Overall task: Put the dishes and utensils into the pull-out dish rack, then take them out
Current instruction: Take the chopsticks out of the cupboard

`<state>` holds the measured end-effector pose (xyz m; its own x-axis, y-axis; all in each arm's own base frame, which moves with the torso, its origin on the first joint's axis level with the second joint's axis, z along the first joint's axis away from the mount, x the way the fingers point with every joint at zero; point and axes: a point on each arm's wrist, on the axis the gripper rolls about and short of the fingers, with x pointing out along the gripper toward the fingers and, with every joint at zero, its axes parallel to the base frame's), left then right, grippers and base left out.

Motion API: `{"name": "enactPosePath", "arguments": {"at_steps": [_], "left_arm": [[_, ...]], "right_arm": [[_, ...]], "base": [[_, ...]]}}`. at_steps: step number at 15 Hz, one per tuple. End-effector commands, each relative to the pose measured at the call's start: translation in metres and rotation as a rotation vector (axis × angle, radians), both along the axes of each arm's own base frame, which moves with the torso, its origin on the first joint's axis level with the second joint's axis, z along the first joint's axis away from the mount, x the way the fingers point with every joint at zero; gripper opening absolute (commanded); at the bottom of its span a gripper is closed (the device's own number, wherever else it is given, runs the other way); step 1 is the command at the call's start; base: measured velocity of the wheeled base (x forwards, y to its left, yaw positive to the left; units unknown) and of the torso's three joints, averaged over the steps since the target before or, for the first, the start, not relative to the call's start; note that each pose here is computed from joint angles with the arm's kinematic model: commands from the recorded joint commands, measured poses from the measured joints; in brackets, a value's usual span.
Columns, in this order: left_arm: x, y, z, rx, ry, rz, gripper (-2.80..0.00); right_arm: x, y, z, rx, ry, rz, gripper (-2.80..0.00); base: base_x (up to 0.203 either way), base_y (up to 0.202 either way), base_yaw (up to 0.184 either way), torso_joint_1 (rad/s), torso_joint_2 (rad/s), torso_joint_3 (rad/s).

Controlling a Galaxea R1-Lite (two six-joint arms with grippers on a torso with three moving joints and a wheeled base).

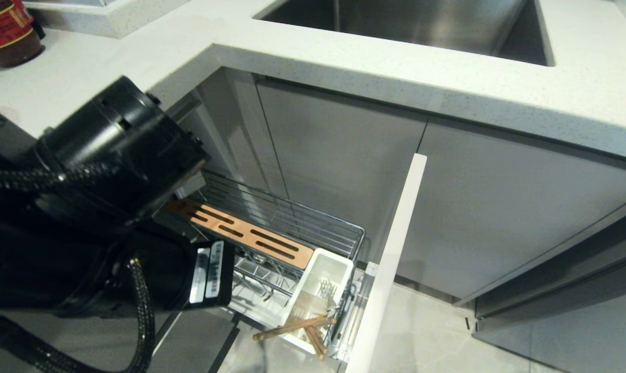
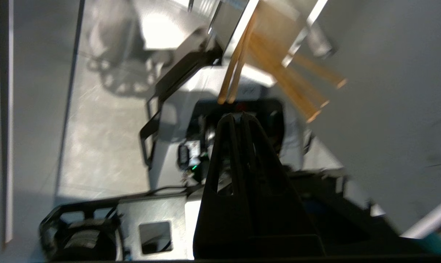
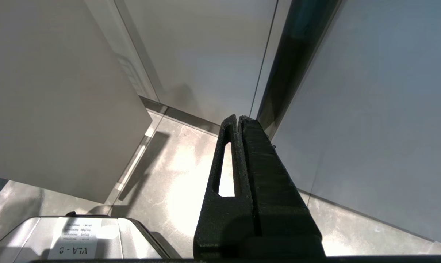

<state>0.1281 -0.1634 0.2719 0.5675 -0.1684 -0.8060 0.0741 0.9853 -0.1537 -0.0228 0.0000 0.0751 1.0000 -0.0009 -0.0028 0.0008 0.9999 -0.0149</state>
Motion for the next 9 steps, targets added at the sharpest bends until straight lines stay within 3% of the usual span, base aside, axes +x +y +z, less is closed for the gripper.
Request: {"name": "enactPosePath", "arguments": {"at_steps": [1,6,7,9], "left_arm": [[-0.002,-0.006,-0.019,0.066,0.052,-0.015,-2.80],[0.004,-0.024,-0.062,0.168,0.122,-0.040,-2.80],[0.005,-0.026,-0.066,0.182,0.131,-0.041,0.00],[0.005,-0.026,-0.065,0.180,0.128,-0.039,0.00]], "right_arm": [[0.000,0.000,0.000,0.000,0.000,0.001,-2.80],[0.000,0.000,0.000,-0.001,0.000,0.000,-2.80],[0.000,0.000,0.000,-0.001,0.000,0.000,-2.80],[0.000,0.000,0.000,0.000,0.000,0.001,-2.80]], "base": [[0.000,0.000,0.000,0.000,0.00,0.000],[0.000,0.000,0.000,0.000,0.00,0.000],[0.000,0.000,0.000,0.000,0.00,0.000],[0.000,0.000,0.000,0.000,0.00,0.000]]}}
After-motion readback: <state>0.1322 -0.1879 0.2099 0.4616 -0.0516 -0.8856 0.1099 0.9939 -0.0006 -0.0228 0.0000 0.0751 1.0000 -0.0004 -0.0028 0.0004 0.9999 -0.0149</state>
